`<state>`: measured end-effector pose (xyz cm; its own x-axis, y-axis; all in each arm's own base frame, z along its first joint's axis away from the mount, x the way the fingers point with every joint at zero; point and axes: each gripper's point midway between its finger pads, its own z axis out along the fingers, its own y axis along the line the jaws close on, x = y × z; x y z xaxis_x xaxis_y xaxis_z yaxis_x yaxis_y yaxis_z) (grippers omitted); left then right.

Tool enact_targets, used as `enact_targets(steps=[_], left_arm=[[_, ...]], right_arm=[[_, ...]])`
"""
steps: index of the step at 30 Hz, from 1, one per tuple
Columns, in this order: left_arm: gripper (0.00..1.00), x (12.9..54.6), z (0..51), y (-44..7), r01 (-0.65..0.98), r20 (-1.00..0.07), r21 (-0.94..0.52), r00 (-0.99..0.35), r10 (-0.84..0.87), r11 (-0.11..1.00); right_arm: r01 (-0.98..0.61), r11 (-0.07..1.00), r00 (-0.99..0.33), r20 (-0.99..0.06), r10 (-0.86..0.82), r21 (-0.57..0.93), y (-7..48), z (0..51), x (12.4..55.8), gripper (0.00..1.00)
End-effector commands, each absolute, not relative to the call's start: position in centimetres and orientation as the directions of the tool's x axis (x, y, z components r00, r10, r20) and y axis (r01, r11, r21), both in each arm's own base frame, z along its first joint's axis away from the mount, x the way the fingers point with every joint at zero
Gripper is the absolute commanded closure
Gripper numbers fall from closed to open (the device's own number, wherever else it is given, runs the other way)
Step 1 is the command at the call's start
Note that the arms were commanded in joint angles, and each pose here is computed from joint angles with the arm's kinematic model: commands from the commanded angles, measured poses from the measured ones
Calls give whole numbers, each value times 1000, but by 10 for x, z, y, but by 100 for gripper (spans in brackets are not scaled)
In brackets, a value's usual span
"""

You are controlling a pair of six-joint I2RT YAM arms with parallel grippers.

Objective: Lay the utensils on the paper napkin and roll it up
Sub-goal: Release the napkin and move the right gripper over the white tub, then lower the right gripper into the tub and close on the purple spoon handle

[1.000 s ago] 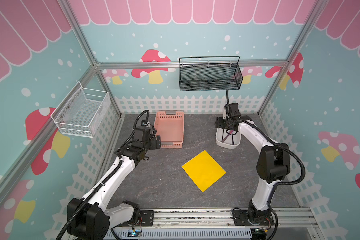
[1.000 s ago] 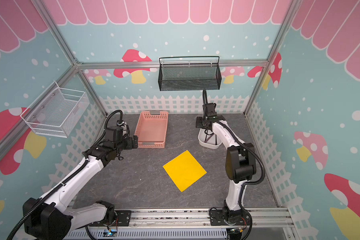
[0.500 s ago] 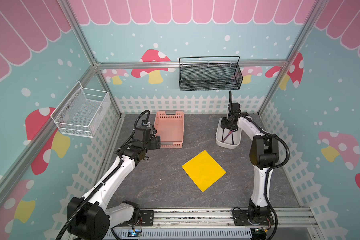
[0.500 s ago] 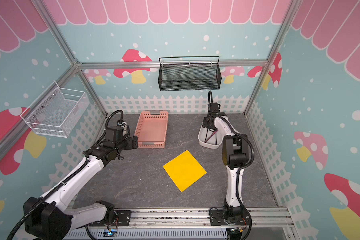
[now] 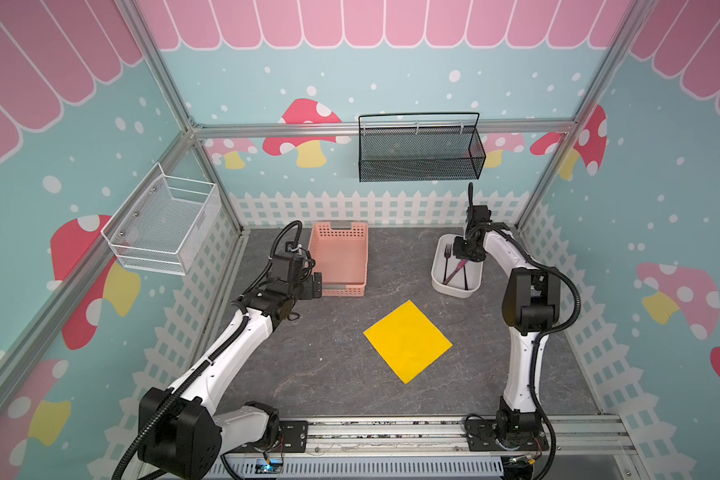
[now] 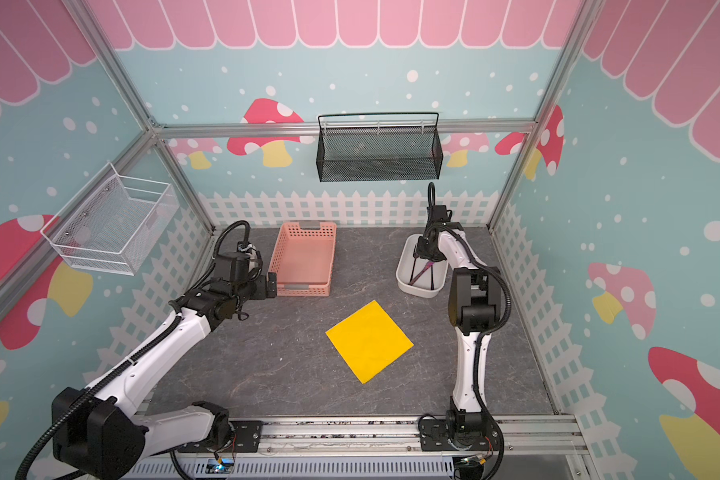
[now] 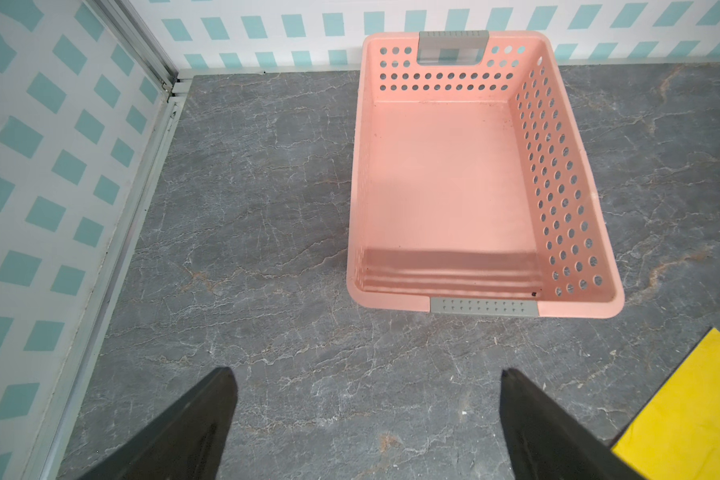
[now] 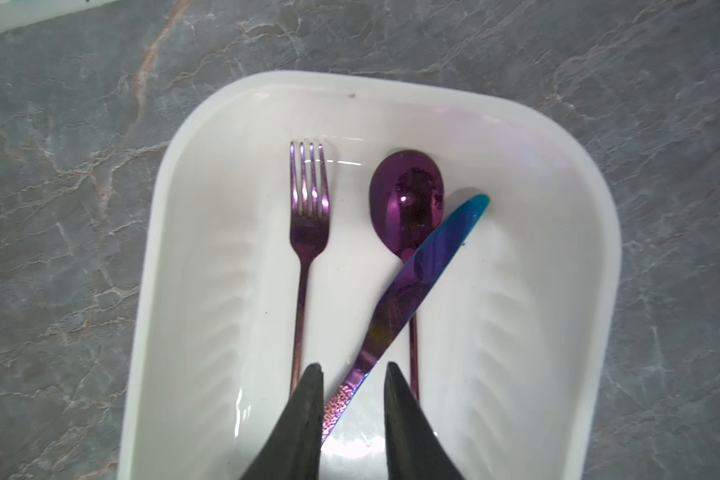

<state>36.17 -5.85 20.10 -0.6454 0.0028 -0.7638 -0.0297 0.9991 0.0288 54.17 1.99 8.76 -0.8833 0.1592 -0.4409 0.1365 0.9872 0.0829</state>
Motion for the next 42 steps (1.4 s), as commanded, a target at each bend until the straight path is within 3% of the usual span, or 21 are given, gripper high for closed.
enact_targets(steps=[1, 27, 42], left_arm=[[0, 362, 202, -58, -19, -760, 53, -650, 28, 998], [0, 365, 193, -58, -15, -742, 69, -669, 42, 997], [0, 368, 187, -59, -12, -729, 81, -683, 51, 997]], right_arm=[[121, 992, -920, -372, 127, 39, 11, 66, 530, 73], [131, 991, -952, -279, 125, -3, -4, 12, 517, 81], [122, 992, -953, -276, 125, 26, -6, -3, 526, 83]])
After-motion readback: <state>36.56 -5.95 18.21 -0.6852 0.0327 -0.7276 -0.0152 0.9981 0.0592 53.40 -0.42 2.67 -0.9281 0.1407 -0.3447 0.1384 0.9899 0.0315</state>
